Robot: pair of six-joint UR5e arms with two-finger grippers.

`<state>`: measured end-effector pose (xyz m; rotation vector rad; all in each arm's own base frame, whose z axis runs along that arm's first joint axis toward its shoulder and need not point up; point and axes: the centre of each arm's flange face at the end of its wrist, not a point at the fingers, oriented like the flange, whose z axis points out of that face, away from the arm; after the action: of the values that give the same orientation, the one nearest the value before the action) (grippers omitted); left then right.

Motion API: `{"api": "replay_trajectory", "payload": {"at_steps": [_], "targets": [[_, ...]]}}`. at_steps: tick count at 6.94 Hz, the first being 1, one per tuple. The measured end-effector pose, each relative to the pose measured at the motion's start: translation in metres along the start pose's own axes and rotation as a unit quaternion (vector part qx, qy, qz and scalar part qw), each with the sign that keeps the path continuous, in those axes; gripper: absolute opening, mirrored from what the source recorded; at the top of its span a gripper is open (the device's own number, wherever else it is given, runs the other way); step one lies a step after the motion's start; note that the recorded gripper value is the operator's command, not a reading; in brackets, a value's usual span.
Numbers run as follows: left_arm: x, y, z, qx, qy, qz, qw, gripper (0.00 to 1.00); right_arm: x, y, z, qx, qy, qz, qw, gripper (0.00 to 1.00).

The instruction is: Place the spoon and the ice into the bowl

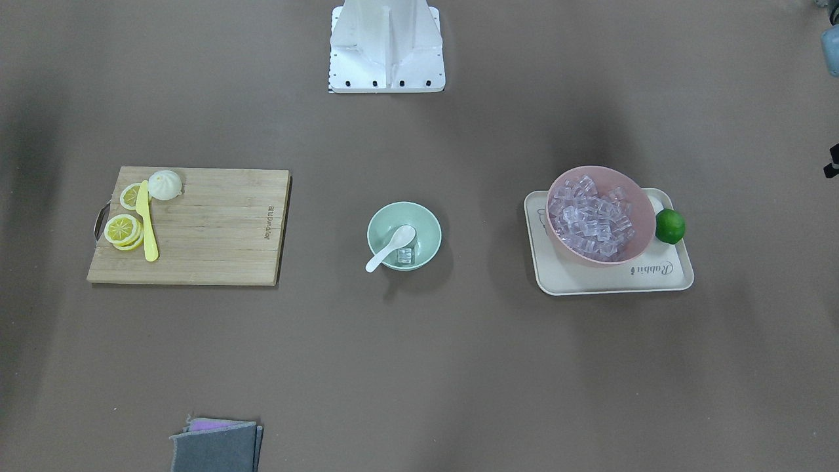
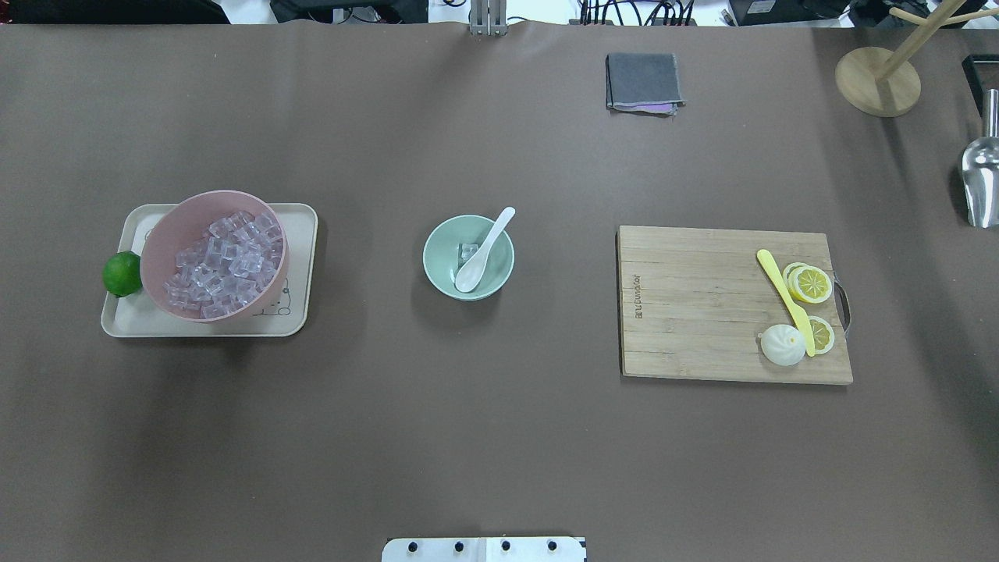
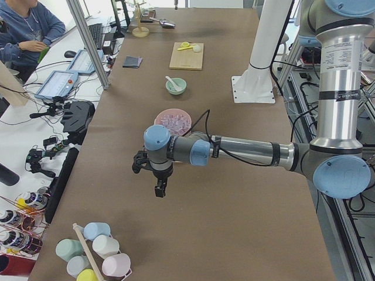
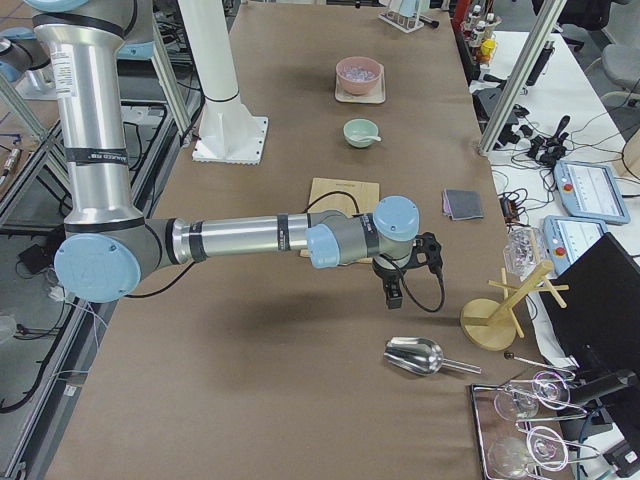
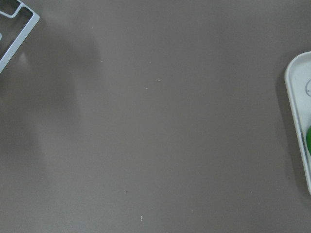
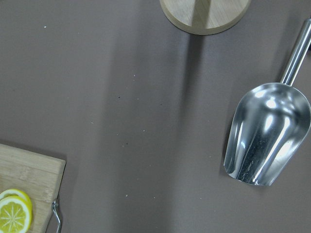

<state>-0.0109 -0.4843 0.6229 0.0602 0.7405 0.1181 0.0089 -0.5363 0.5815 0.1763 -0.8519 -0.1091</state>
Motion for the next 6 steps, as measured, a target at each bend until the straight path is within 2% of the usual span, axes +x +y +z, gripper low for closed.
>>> {"api": "replay_trajectory", "payload": {"at_steps": [3,6], "targets": [[-0.014,0.005,0.004,-0.003,0.001,-0.012,0.9999,0.98,0.003,0.000,0.003,-0.002,-0.002,0.001,1.0000,1.00],[-0.019,0.008,0.009,-0.009,0.014,-0.023,0.9996,0.98,0.003,0.001,0.003,-0.002,-0.007,0.002,1.0000,1.00]]}}
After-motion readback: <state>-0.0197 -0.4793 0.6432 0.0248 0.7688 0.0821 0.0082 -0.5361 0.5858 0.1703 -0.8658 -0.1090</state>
